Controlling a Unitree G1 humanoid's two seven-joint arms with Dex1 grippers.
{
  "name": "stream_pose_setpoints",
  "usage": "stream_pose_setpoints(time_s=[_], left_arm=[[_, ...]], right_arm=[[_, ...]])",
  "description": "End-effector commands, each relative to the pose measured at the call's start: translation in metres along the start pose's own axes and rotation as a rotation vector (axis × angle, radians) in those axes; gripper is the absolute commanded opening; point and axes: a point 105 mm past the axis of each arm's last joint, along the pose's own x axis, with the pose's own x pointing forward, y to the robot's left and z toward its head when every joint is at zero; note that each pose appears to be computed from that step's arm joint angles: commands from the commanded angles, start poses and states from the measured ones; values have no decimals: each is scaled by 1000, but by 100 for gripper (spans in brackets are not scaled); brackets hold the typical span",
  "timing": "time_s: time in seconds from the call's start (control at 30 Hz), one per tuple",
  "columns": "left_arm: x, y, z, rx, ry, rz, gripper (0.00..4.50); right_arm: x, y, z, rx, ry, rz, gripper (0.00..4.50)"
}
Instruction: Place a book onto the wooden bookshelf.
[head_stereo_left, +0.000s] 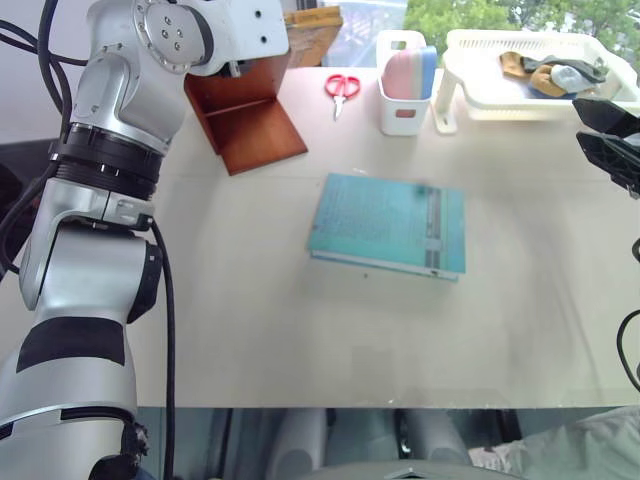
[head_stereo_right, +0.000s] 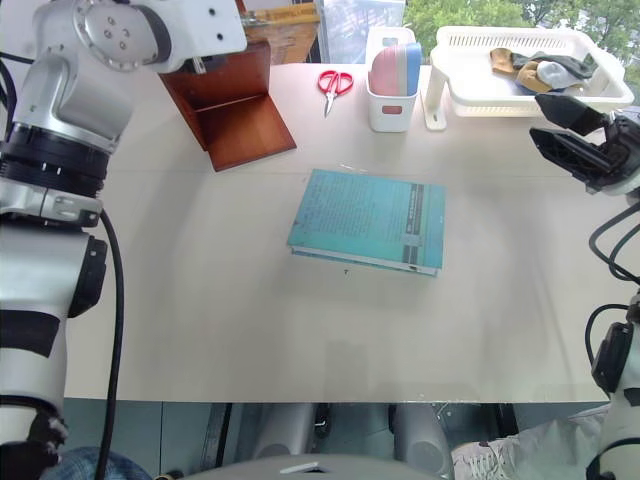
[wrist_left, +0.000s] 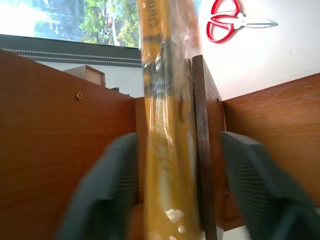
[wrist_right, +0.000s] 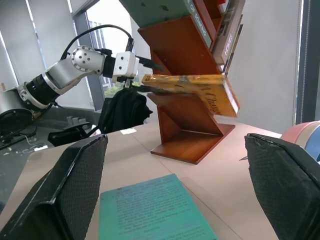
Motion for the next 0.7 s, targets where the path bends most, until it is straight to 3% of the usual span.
stream_pose_setpoints(time_s=[0.03, 0.2, 0.33, 0.5, 0.7], left_arm=[[-17, 34, -3, 10, 2, 120, 444], [-23, 40, -7, 11, 0, 150, 444], [-29, 28, 2, -98, -110, 115, 444], [-38, -18, 5, -266, -188, 11, 444], [-58, -116, 7, -761, -281, -213, 444]], right_arm=[[-3, 6, 20, -74, -31, 7, 450], [-4, 7, 21, -78, -34, 0, 450], [-8, 8, 19, -75, -23, -18, 450], [-20, 13, 6, -43, 40, -51, 450], [-43, 19, -27, -29, 183, -149, 450]])
